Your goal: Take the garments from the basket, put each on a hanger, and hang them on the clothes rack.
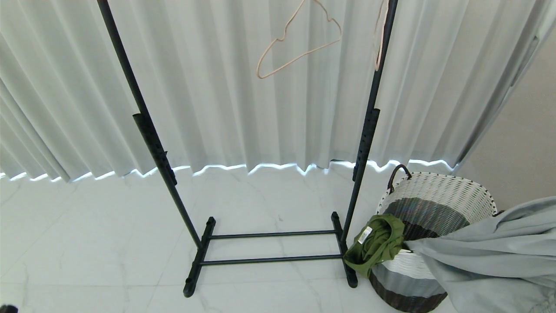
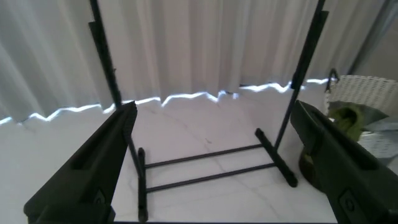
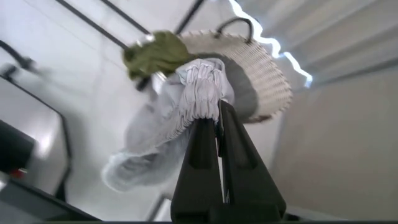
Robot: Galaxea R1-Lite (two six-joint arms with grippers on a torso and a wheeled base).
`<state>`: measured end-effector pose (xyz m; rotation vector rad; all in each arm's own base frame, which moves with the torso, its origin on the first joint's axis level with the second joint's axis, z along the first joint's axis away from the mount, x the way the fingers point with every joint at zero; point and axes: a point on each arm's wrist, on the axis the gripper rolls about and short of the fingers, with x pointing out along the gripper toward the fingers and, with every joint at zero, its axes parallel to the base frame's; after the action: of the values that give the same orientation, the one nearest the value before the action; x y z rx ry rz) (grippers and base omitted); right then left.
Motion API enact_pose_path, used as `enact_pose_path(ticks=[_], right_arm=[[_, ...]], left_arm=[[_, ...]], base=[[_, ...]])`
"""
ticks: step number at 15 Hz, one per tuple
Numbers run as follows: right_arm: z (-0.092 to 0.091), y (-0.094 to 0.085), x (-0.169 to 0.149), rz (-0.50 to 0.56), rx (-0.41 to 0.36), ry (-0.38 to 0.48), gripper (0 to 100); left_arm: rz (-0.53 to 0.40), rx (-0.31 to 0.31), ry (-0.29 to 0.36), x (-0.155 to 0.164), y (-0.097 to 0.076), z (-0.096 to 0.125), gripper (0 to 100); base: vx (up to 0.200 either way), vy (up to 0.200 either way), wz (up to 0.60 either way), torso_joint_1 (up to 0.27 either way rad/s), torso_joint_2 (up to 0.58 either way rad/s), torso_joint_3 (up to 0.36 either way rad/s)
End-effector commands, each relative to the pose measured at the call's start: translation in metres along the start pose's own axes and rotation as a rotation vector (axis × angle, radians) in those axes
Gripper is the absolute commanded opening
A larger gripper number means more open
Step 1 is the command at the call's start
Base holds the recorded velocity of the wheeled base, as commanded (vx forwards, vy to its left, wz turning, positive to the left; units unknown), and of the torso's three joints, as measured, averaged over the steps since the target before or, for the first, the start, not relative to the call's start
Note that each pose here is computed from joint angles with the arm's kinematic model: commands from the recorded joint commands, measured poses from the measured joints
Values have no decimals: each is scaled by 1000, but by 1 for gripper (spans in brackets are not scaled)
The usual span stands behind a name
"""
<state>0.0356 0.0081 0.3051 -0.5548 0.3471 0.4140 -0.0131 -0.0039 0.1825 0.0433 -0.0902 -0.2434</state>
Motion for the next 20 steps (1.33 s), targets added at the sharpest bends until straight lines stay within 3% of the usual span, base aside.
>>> enact_pose_path(ticks=[1, 2, 4, 6, 8, 9, 12, 14, 16, 18, 20], right_arm=[[2, 1, -3, 21, 22, -33, 0], [2, 2, -6, 47, 42, -59, 0], [6, 3, -13, 92, 53, -124, 0], [14, 1, -22, 106, 65, -179, 0], [18, -1, -25, 125, 72, -208, 0], [20, -2, -21, 171, 70, -220, 0], [25, -3, -4, 297, 71, -210, 0], [32, -4, 4, 349, 116, -236, 0], [35, -4, 5, 367, 177, -245, 0], [34, -3, 11, 390, 201, -223, 0], [32, -2, 15, 391, 203, -222, 0]], left_arm=[[-198, -58, 122, 92, 8, 63, 100], [-252, -82, 125, 124, 2, 67, 100], [-304, -86, 223, 182, -22, 46, 100], [-390, -88, 315, 212, -67, 21, 100], [-498, -123, 404, 218, -108, 1, 100], [-554, -163, 470, 221, -150, -19, 100], [-582, -274, 527, 223, -220, -49, 100], [-634, -305, 581, 216, -257, -62, 100], [-721, -376, 631, 197, -302, -68, 100], [-767, -416, 665, 178, -336, -74, 100], [-760, -414, 651, 176, -353, -79, 100]], base=[[0, 0, 0, 0, 0, 0], [0, 0, 0, 0, 0, 0], [0, 0, 0, 0, 0, 0], [0, 0, 0, 0, 0, 0], [0, 0, 0, 0, 0, 0], [0, 0, 0, 0, 0, 0], [0, 0, 0, 0, 0, 0], [0, 0, 0, 0, 0, 0], [0, 0, 0, 0, 0, 0], [0, 0, 0, 0, 0, 0], [0, 0, 0, 0, 0, 0]])
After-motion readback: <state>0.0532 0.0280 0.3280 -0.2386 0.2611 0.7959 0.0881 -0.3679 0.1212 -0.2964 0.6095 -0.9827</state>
